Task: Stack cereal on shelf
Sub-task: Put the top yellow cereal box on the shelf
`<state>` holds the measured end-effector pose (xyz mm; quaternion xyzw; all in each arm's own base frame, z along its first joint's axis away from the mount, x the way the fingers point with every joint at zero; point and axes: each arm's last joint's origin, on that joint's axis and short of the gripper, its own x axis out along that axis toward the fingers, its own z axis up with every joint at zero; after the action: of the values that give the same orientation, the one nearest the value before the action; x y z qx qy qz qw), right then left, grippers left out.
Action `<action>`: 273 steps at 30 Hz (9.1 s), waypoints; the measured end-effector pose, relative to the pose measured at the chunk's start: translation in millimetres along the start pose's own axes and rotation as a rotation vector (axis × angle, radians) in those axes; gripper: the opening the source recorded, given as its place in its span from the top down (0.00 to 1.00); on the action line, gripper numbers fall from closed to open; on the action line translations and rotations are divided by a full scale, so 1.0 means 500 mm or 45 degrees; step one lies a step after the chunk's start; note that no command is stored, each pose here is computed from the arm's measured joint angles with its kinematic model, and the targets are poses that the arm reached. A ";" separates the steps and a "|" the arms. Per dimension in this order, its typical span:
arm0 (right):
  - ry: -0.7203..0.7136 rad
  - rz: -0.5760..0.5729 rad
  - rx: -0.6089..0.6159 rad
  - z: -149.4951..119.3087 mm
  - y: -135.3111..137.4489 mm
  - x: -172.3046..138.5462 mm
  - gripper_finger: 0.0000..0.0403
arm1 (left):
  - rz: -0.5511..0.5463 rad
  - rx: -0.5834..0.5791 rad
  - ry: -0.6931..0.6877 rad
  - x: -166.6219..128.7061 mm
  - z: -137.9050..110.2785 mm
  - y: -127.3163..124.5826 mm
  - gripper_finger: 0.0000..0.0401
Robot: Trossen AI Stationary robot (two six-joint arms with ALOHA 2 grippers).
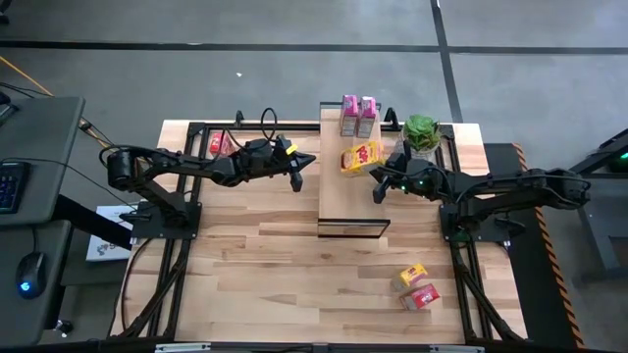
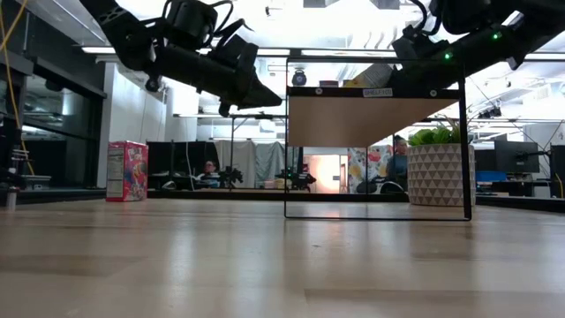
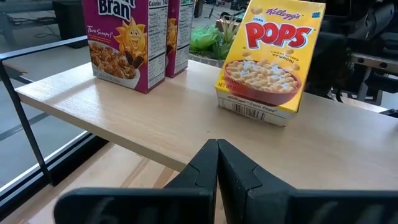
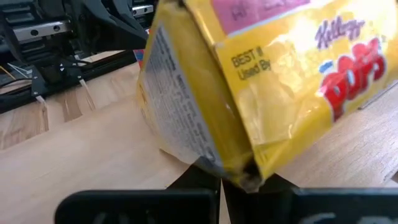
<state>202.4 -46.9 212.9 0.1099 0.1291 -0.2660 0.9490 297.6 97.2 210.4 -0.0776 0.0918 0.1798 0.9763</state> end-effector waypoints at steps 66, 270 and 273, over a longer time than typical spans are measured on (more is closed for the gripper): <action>-0.065 -0.290 -0.219 0.032 0.027 -0.018 1.00 | -0.011 -0.053 0.002 0.000 -0.001 -0.005 1.00; -0.270 -0.125 -0.071 -0.026 -0.081 -0.004 0.51 | -0.052 0.005 0.016 -0.045 0.037 -0.010 1.00; -0.270 -0.117 -0.065 -0.027 -0.079 -0.004 0.55 | -0.053 0.005 0.016 -0.045 0.037 -0.010 1.00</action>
<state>177.1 -75.1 195.5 0.0508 0.0398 -0.3158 0.9466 281.6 88.4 233.7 -0.0786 0.0967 0.1589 0.9794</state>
